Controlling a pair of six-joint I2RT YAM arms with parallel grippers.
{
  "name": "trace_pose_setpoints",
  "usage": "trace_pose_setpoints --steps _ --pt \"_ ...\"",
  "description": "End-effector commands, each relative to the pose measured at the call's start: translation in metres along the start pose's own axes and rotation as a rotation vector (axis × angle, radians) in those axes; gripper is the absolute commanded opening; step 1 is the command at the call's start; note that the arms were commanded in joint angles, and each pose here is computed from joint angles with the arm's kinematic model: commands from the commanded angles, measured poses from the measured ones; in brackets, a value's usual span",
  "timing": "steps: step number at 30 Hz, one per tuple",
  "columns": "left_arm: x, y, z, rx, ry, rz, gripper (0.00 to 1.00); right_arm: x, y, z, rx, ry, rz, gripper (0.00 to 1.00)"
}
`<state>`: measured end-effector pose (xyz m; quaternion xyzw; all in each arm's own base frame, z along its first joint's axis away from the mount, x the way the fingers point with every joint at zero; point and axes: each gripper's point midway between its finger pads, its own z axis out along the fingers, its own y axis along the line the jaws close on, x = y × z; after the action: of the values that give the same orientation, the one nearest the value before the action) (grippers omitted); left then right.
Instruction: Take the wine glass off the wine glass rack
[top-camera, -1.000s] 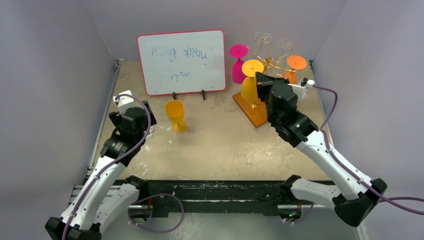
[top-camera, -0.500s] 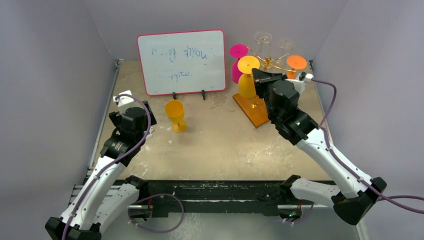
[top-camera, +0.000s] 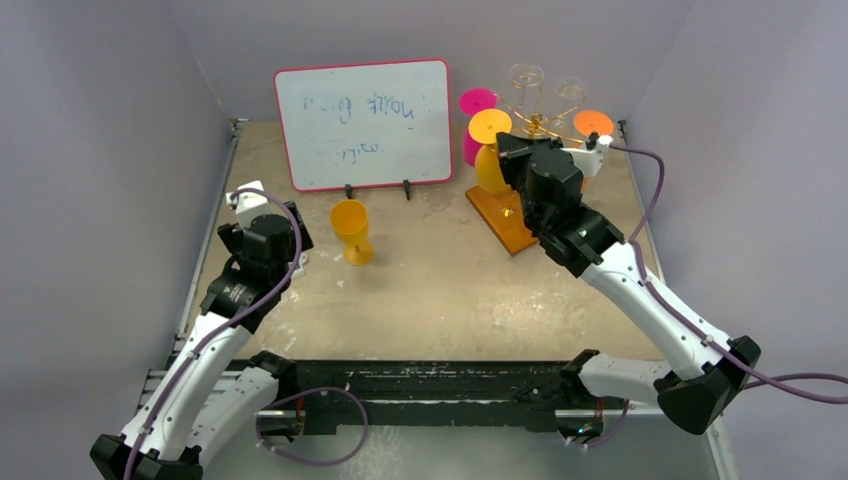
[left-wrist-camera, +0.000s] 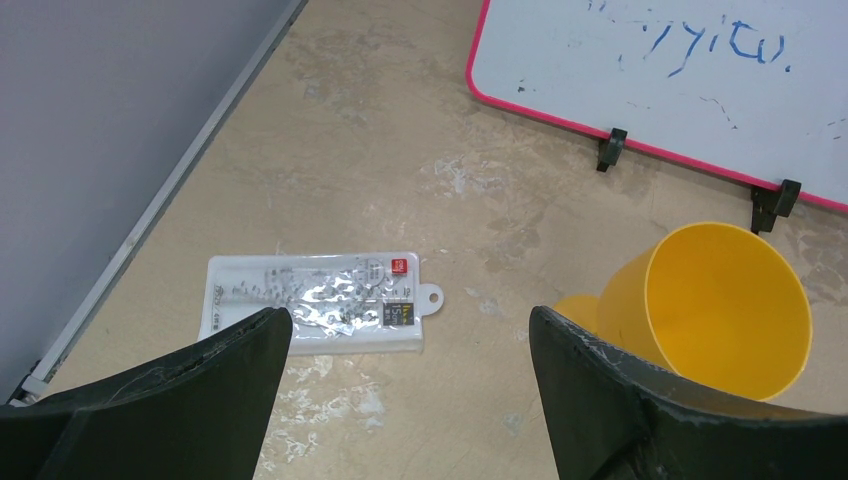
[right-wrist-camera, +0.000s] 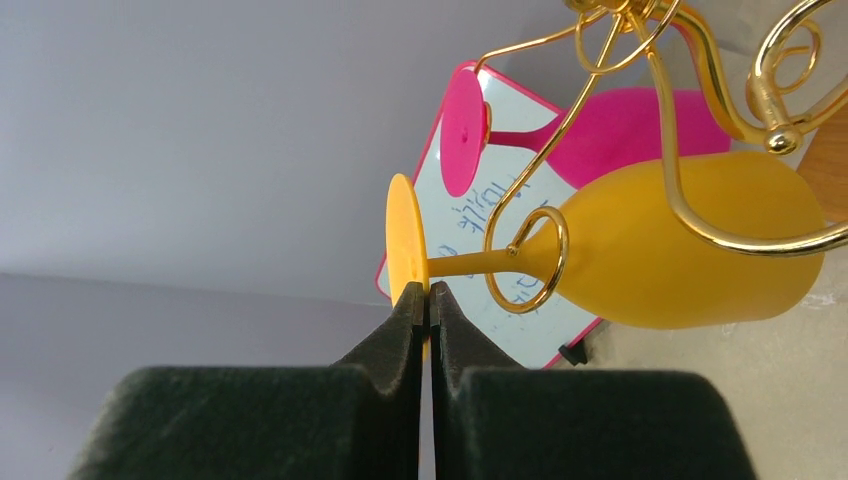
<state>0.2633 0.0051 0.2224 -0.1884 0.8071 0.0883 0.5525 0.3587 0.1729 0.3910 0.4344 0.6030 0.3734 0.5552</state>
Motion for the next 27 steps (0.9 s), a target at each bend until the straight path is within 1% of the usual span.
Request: trace_pose_setpoints --steps 1,6,10,13,17,21,27 --pt "-0.005 -0.004 0.001 0.016 -0.025 -0.008 0.88 -0.025 0.019 -0.002 -0.013 -0.096 0.021 0.0" --pt "-0.005 -0.004 0.001 0.016 -0.027 -0.007 0.88 -0.026 0.014 0.0 0.02 -0.108 0.025 0.0" --pt "-0.005 -0.005 0.001 0.018 -0.023 -0.006 0.88 -0.039 0.017 -0.001 0.015 -0.171 0.055 0.0" --pt "-0.004 -0.006 0.002 0.02 -0.019 -0.002 0.88 -0.041 0.016 0.002 0.024 -0.194 0.064 0.0" --pt "-0.003 -0.005 0.002 0.015 -0.017 0.0 0.88 -0.032 0.014 0.011 0.035 -0.189 0.116 0.0" --pt "-0.003 -0.004 0.003 0.009 -0.019 0.001 0.88 -0.023 0.01 0.017 0.047 -0.17 0.128 0.0" --pt "-0.003 -0.004 0.003 0.013 -0.02 -0.001 0.88 -0.022 0.006 0.017 0.057 -0.169 0.143 0.0"
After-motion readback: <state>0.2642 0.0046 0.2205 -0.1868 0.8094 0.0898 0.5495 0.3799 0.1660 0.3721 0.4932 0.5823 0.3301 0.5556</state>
